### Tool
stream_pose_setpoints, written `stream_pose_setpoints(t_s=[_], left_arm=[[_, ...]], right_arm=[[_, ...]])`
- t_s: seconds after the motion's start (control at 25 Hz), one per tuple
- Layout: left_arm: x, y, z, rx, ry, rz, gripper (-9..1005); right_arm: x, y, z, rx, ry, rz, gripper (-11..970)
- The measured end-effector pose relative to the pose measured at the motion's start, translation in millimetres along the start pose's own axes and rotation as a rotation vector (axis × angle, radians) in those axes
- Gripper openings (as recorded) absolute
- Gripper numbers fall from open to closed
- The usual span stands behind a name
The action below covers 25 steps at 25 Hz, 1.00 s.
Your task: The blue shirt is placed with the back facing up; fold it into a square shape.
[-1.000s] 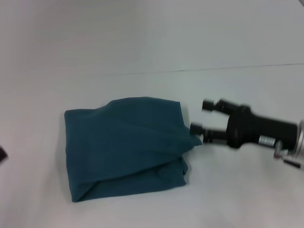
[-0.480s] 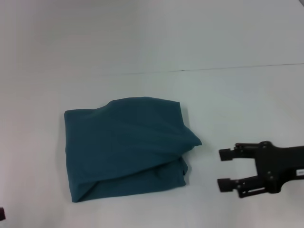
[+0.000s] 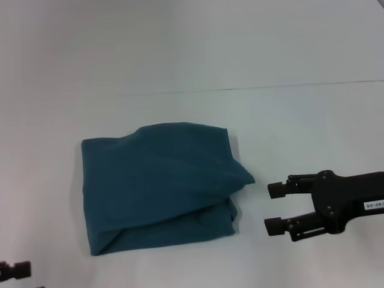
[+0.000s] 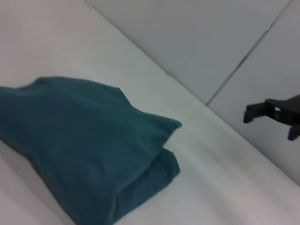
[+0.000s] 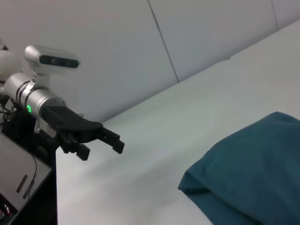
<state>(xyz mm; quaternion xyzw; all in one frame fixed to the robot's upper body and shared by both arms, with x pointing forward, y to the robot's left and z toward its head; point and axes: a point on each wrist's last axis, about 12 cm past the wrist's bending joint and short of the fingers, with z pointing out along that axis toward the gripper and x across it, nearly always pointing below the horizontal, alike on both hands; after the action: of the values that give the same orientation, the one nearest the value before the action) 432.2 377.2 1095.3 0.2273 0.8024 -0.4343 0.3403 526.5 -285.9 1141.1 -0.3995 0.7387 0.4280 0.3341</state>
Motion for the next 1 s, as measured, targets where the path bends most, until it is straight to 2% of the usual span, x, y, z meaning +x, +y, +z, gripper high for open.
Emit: stream_pose_setpoints(t_s=[0.36,1.0], left_arm=[[-6.9,1.3,14.9,0.060,0.049,-0.023,936],[-5.2,0.1,15.1,0.071,0.069,-0.040,934]], right_arm=[[-3.6,-4.3,6.5,-0.009,0.003,0.029,940],[-2.0,-5.3,8.0,-0.010,-0.001,0.025,940]])
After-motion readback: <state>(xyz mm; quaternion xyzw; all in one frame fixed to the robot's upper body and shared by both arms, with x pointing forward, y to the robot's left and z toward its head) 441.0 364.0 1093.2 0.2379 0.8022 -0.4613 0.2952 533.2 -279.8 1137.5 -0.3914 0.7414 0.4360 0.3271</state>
